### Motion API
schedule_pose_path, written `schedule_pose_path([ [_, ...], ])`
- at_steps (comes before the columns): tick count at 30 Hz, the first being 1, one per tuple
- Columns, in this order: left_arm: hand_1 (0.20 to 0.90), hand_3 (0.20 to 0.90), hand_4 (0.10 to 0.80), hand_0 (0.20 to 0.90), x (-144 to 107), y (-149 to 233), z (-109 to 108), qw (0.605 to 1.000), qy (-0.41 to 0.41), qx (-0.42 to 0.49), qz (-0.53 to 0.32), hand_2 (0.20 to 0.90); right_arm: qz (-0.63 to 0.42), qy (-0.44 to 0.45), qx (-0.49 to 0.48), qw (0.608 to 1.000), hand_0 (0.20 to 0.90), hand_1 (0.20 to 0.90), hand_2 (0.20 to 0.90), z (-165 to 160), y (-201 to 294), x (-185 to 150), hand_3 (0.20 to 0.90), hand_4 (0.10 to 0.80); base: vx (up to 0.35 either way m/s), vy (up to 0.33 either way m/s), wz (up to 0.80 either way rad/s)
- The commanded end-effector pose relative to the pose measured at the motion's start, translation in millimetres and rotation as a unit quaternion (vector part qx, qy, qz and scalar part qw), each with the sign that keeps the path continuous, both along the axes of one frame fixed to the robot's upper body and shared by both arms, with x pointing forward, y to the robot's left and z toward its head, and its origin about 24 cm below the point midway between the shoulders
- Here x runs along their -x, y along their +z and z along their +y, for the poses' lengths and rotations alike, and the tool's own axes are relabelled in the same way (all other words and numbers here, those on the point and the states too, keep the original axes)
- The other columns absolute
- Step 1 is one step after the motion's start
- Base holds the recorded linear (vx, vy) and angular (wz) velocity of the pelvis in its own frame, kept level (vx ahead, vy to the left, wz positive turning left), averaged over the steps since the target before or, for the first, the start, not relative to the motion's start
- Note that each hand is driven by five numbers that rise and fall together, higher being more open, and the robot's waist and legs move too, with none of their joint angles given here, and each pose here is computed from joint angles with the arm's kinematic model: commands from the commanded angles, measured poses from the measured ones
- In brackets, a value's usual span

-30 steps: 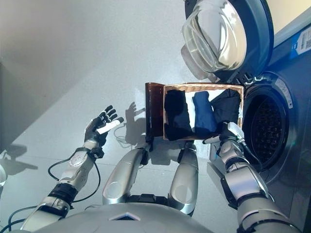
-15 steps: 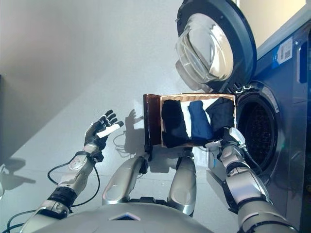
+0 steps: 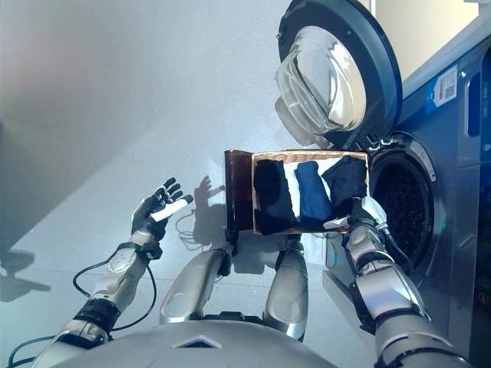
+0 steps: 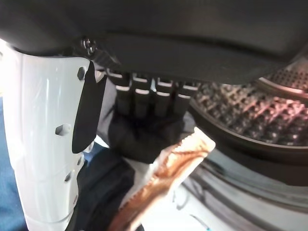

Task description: Pick up the clothes and place them into the washing machine

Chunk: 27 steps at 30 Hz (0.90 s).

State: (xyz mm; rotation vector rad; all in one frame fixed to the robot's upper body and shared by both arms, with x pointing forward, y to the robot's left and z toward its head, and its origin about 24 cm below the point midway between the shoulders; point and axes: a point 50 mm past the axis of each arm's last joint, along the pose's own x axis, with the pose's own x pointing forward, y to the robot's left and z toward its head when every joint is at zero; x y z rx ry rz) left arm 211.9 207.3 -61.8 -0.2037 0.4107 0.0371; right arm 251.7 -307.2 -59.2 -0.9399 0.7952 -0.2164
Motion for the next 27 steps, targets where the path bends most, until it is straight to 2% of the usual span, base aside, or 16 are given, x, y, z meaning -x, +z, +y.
schedule_pose_path([
  [1,0.9,0.9,0.8,0.9,-6,24,13,0.998,0.012,-0.008,-0.064,0.9,-0.101,-0.001,0.036,0.994,0.9,0.9,0.9,-10,41,-34,0.9,0.8,0.0,0.0,0.0],
  [8,0.9,0.9,0.8,0.9,-4,20,18,0.998,0.033,-0.009,-0.055,0.9,-0.118,0.004,-0.001,0.993,0.9,0.9,0.9,5,31,-32,0.9,0.8,0.014,-0.005,0.0],
  [13,0.9,0.9,0.8,0.9,-4,22,18,0.998,0.03,-0.008,-0.058,0.9,-0.131,0.013,0.008,0.991,0.9,0.9,0.9,3,42,-40,0.9,0.8,0.003,0.004,-0.01],
  [18,0.9,0.9,0.8,0.9,-1,19,17,0.998,0.022,-0.007,-0.05,0.9,-0.144,-0.027,0.001,0.989,0.9,0.9,0.9,-7,51,-45,0.9,0.8,0.007,0.002,-0.07],
  [22,0.9,0.9,0.8,0.9,3,15,21,0.999,0.03,-0.008,-0.037,0.9,-0.166,-0.061,-0.039,0.984,0.9,0.9,0.9,-2,48,-45,0.9,0.8,0.038,-0.019,-0.02],
  [25,0.9,0.9,0.8,0.9,6,5,24,0.998,0.058,-0.006,-0.014,0.9,-0.184,-0.099,-0.122,0.97,0.9,0.9,0.9,19,28,-37,0.9,0.8,0.07,-0.033,-0.05],
  [27,0.9,0.9,0.8,0.9,5,4,24,0.998,0.061,-0.006,-0.013,0.9,-0.183,-0.097,-0.131,0.97,0.9,0.9,0.9,24,24,-35,0.9,0.8,0.035,-0.019,-0.04],
])
